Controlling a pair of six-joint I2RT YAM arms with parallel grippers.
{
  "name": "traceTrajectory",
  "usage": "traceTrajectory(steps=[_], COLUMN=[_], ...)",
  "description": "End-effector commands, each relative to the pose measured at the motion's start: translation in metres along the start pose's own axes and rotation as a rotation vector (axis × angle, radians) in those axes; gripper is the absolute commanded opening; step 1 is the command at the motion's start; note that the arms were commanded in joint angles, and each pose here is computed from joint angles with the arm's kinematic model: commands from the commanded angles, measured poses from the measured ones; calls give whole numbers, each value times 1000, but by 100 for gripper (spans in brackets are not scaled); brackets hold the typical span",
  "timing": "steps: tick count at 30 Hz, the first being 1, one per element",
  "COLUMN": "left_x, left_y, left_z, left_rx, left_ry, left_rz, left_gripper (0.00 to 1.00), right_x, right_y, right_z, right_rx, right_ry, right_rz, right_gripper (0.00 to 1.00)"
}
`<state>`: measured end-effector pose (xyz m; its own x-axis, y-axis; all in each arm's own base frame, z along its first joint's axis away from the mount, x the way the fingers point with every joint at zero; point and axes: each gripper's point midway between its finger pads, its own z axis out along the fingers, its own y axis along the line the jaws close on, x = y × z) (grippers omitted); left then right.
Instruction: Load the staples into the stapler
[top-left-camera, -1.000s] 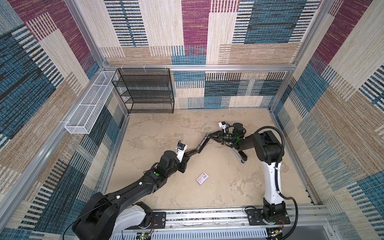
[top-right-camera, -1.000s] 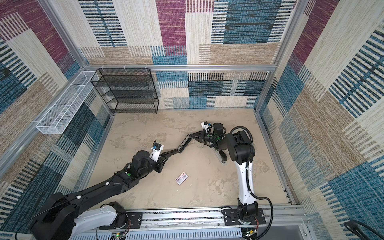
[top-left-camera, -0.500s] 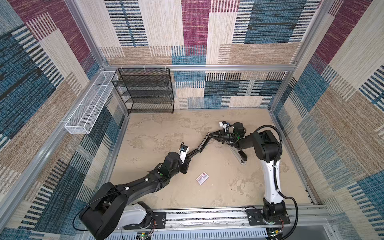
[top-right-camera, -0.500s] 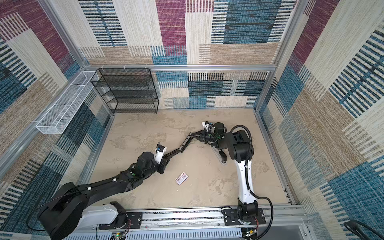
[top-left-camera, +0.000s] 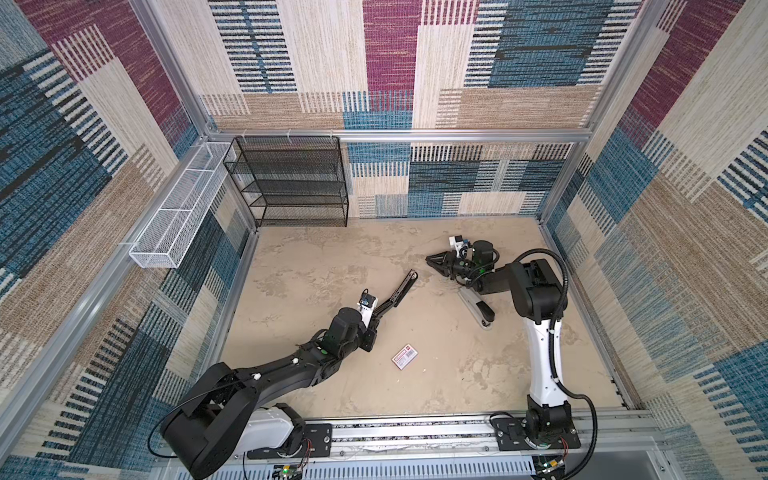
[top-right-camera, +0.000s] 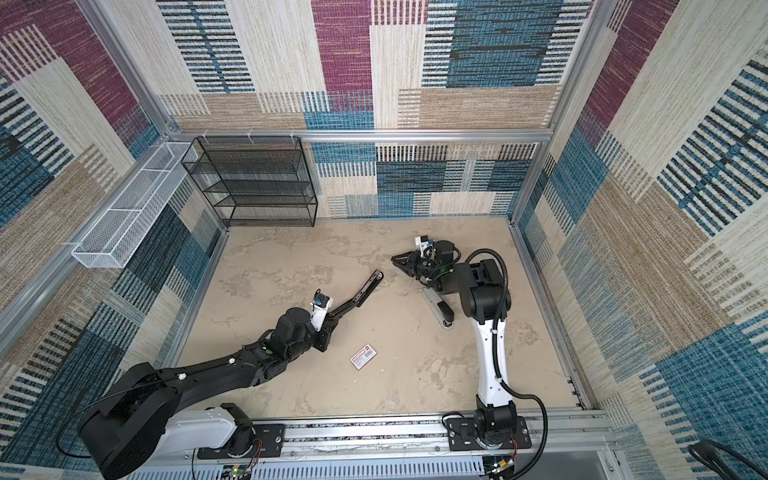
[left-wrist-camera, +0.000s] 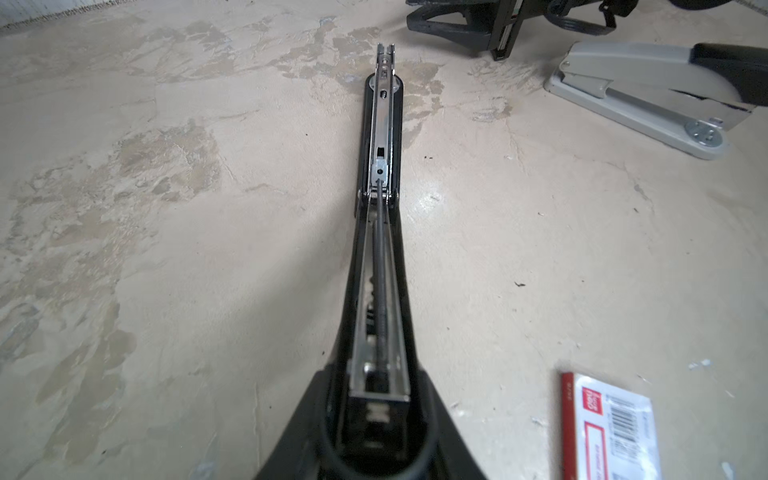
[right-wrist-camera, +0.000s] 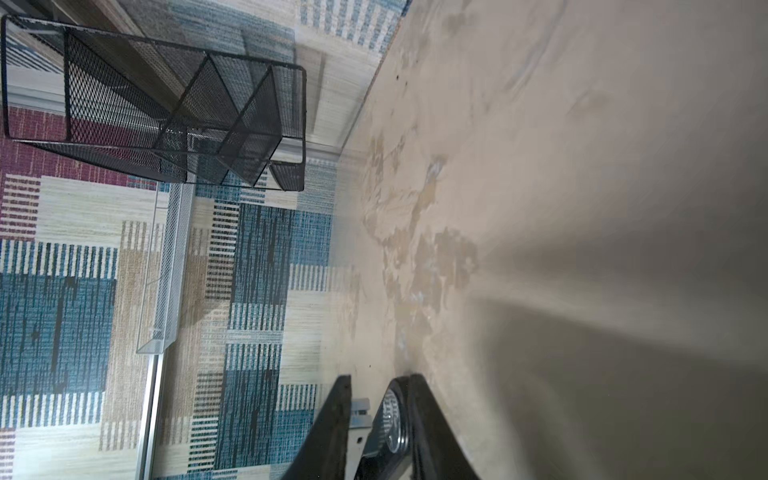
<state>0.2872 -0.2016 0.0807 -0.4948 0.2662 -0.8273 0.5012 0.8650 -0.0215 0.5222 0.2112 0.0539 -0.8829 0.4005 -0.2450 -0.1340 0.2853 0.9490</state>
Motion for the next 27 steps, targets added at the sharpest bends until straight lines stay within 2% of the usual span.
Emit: traceTrajectory(steps=[1,2,10,14,21,27], left_x=[13,14,27,36,44,37], left_y=[6,7,23,30,34,18], left_z=[0,0,-7,-10,-12,-12], left_rx=[-33,-36,-130,-173,-195,-116], left_ry=[43,44,58,88,109,102], left_rz=[8,2,-104,-147,-185,-203], left_gripper=[3,5,49,59,60,60], right_x=[-2,-3,-8,-5,16,25], right_y=[-18,-15,18,27,45,56], right_z=[-3,-4,-13,-8,25,57], right_rx=[90,89,104,125,186,219], right_ry=[-28,-30,-28,6,104,160], right_rz=[23,13,-97,-152,-312,-414], right_gripper=[33,34,46,49,53,54])
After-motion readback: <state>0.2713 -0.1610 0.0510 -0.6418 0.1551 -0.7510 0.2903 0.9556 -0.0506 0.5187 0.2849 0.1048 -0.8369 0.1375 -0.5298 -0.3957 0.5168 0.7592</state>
